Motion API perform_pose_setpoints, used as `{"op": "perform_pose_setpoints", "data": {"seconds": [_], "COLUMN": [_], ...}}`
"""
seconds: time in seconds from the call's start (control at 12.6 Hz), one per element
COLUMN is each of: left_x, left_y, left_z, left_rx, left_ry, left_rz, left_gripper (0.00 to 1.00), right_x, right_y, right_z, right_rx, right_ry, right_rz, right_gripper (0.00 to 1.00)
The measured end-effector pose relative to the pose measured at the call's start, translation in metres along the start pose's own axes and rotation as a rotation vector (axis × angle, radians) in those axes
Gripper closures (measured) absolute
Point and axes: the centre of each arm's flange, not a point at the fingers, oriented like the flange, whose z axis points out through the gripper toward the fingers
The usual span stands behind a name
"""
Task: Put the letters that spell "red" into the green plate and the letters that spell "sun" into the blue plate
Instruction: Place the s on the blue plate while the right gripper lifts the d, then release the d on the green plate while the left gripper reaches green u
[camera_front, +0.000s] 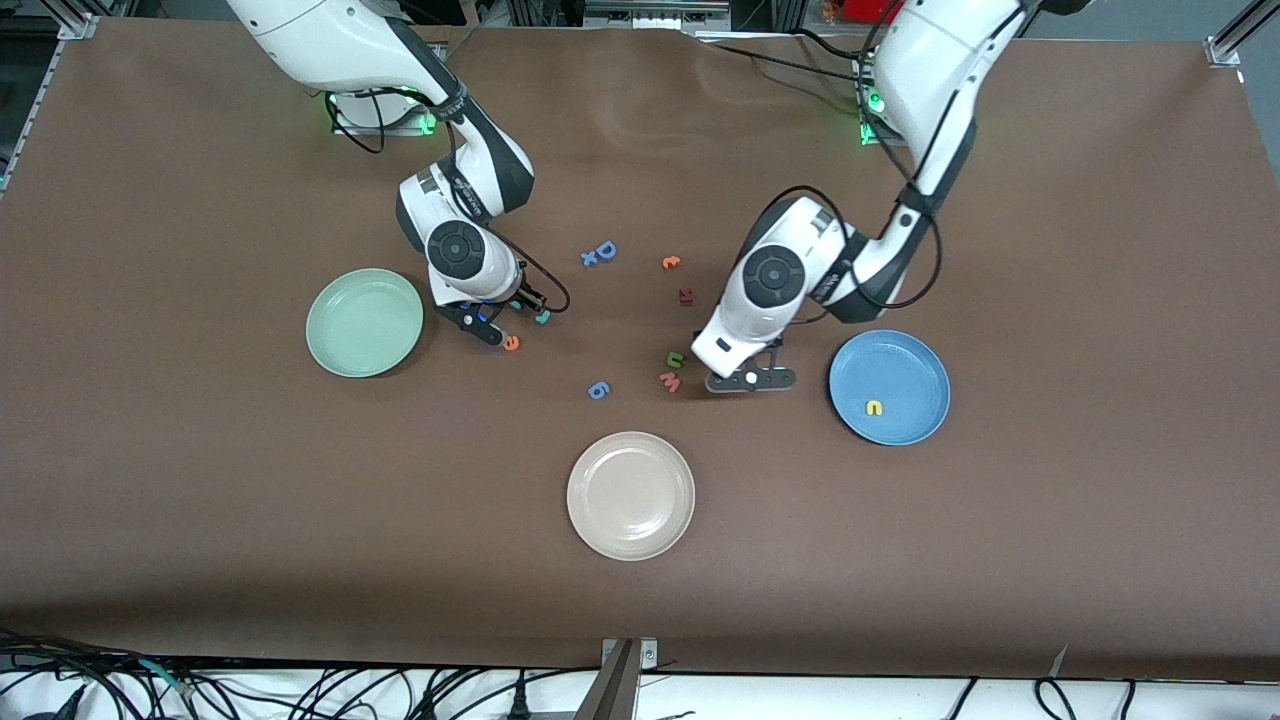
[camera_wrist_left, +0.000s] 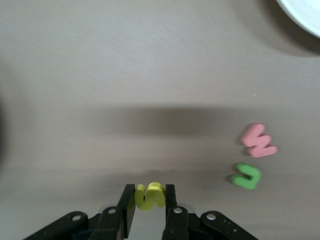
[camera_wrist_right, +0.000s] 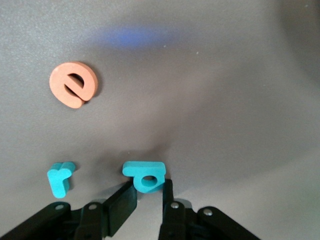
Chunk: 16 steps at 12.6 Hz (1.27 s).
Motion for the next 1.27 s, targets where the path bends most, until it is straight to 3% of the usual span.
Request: {"op": "perform_pose_setpoints", "data": {"seconds": [0.48,0.88,0.95,1.27], "left_x": [0.051,0.05,0.05,0.048], "left_y": [-0.139,-0.159,-0.16,-0.156], "left_z": [0.0,0.013,0.014,0.013], "left_rx": [0.02,0.086,0.086,0.083], "left_ry": [-0.084,-0.092,-0.095,-0.095], "left_rz": [0.132,0.165,0.166,0.174], "left_gripper": [0.71,0.71,0.65,0.2], "right_x": [0.0,0.019,0.033,0.101], "right_y": [-0.001,0.01,0.022,0.082], "right_z": [-0.013,-0.044,-0.052,-0.075], "right_rx": [-0.012,-0.051,-0.067,-0.105], "right_ry": [-0.002,-0.005,-0.008,-0.026], "right_rz": [-0.001,-0.019,-0.043,-0.161], "right_gripper": [0.72,0.72,0.72,0.72]}}
